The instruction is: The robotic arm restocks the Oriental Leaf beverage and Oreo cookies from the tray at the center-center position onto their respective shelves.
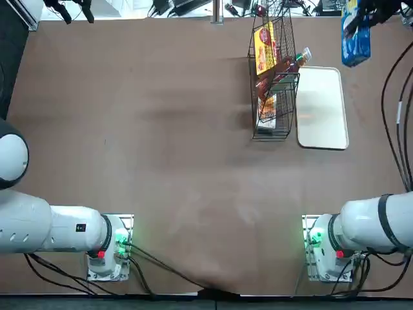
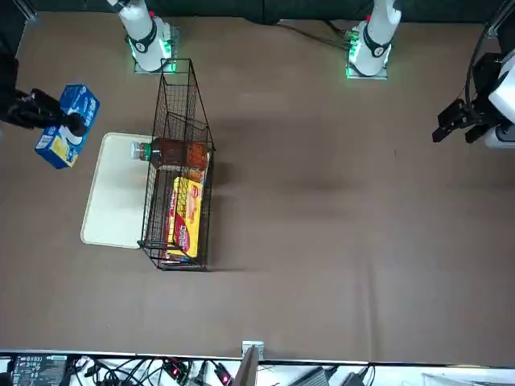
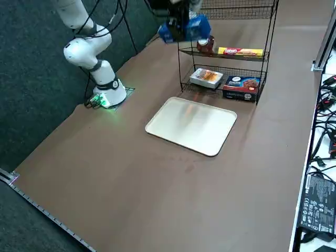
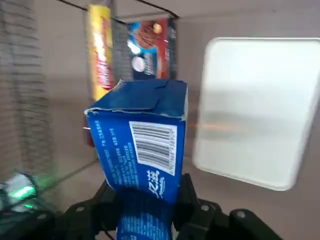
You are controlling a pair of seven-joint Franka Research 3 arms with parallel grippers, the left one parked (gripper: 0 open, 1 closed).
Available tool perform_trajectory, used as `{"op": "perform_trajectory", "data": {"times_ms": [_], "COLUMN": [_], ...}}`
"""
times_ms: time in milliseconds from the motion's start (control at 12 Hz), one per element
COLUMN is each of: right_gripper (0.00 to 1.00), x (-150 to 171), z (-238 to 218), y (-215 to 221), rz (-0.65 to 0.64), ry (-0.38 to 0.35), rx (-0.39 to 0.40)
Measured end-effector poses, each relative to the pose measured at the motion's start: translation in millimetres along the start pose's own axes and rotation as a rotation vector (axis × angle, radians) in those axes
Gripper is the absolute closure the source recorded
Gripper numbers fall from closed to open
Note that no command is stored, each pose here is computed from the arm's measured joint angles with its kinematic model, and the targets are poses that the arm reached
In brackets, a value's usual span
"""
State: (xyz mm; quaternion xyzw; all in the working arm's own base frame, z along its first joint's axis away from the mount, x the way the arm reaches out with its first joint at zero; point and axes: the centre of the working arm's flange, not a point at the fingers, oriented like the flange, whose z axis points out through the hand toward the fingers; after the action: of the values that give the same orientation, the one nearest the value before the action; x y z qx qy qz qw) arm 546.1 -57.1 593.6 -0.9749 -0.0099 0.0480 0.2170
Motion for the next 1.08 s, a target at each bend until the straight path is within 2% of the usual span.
{"op": "perform_trajectory", "data": {"times_ms": [250,500,1083], "right_gripper": [0.48,0.48,0.48], "x": [-7,-9,-1], "z": [-30,-39,2], "y": [-37,-74,-150], "rz": [0.047,0.070,0.015], "ry": [0.033,0.029,-0.048], "rx": [0.098,0.140,0.182]}}
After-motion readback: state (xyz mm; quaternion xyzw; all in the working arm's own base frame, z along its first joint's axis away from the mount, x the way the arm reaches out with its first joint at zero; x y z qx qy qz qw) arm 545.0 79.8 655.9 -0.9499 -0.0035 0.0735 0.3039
